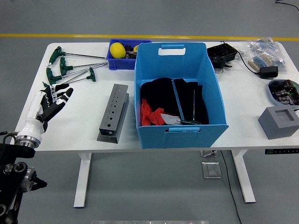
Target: Lift tool from toolbox,place it in box,lift tool from toolbox,place it in box
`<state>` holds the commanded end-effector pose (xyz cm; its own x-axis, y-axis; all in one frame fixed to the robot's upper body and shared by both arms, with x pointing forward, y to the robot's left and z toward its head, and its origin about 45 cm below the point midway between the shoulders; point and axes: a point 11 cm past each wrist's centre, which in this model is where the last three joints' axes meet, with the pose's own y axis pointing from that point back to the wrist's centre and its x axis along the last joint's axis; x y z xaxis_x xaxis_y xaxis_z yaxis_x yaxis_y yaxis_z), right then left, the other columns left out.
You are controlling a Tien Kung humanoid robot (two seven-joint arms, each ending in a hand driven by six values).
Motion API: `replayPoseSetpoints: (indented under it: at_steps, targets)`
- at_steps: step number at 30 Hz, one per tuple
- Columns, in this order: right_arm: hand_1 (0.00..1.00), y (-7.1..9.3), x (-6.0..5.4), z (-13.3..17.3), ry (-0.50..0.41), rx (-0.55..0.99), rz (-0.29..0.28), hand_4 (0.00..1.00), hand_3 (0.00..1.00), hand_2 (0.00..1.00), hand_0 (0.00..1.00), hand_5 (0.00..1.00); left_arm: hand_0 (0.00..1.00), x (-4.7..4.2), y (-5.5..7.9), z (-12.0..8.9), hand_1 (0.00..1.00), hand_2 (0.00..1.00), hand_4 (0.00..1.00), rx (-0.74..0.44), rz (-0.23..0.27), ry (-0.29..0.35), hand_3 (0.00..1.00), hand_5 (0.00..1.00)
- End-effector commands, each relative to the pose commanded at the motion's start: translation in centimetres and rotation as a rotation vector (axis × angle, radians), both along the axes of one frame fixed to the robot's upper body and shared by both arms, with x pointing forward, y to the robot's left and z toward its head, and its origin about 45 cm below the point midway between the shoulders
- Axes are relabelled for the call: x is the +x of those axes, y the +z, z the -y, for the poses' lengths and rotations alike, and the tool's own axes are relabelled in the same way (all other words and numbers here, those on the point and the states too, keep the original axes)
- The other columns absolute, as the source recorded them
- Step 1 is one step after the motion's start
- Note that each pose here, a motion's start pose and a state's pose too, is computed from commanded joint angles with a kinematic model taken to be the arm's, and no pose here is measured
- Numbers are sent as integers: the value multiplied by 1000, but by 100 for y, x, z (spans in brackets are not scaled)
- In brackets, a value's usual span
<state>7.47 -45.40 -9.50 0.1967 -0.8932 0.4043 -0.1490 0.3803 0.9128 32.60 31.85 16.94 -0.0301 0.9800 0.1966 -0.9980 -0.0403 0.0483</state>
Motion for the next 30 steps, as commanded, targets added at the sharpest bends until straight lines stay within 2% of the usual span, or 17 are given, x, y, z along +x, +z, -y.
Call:
replayPoseSetpoints:
  at_steps: [5,18,30]
  targets:
    - [665,8,39,2,-1,-2,9,865,610,754,673,730,748,12,14,6,749,818,816,-1,3,-6,678,548]
    - [662,26,82,27,1,-7,22,860,607,751,670,727,748,56,159,-43,749,818,812,-8,53,8,681,553]
    - [661,34,109,33,-5,-8,35,851,603,748,668,717,748,58,176,-38,743,818,805,6,59,9,685,573]
